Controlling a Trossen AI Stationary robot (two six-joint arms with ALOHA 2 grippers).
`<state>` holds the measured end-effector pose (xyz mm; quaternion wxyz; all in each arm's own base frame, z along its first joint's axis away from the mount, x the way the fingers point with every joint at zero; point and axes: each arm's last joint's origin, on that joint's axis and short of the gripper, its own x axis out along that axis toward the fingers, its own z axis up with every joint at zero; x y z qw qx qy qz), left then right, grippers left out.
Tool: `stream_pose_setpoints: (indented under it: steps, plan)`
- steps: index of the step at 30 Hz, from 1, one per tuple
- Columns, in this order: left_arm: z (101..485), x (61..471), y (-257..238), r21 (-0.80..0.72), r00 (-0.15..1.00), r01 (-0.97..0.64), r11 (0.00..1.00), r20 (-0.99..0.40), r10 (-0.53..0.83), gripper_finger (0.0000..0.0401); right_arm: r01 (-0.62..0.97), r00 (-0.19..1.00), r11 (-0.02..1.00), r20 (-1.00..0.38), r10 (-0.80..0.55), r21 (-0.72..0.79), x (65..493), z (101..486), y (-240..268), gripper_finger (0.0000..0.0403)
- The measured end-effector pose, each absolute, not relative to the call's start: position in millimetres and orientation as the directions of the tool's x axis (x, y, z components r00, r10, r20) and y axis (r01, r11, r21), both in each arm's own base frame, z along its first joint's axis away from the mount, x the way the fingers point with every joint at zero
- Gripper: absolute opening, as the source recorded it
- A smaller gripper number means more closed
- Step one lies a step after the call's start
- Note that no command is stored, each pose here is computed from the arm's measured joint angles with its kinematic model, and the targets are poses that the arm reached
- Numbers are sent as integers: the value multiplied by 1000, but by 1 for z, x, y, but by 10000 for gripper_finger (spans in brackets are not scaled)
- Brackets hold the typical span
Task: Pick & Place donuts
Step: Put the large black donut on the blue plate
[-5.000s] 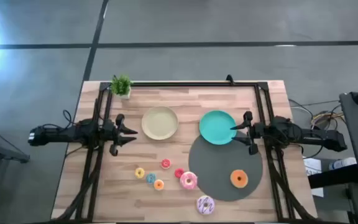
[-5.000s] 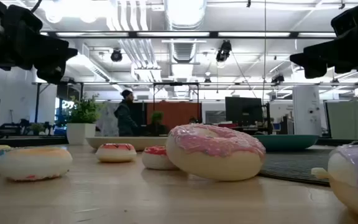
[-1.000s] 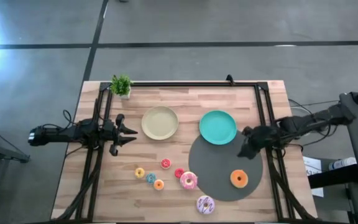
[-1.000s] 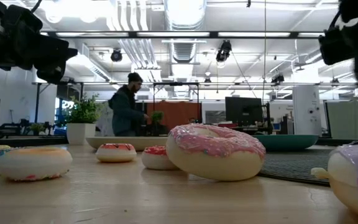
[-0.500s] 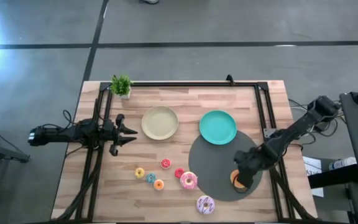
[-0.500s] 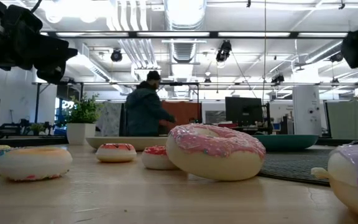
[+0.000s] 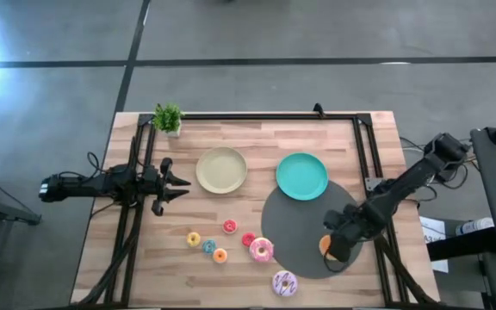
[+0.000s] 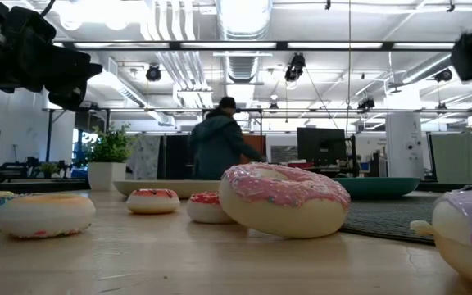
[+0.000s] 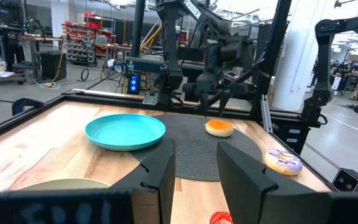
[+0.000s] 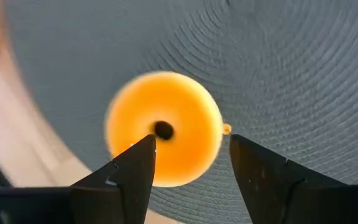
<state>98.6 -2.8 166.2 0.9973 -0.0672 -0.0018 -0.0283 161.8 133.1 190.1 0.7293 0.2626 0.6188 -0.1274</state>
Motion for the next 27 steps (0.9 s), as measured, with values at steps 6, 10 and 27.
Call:
stream_pose_setpoints:
  steps: [6, 10, 27]
  plan:
    - [166, 99, -3, -134, 998, 57, 989, 7, -56, 94, 219, 213, 939, -953, 217, 263, 163, 205, 162, 190]
    - [166, 99, -3, -134, 998, 57, 989, 7, -57, 94, 22, 150, 976, -966, 212, 217, 165, 199, 185, 181]
    - [166, 99, -3, -134, 998, 56, 989, 6, -56, 94, 34, 100, 999, -995, -6, -2, 189, 167, 216, 178]
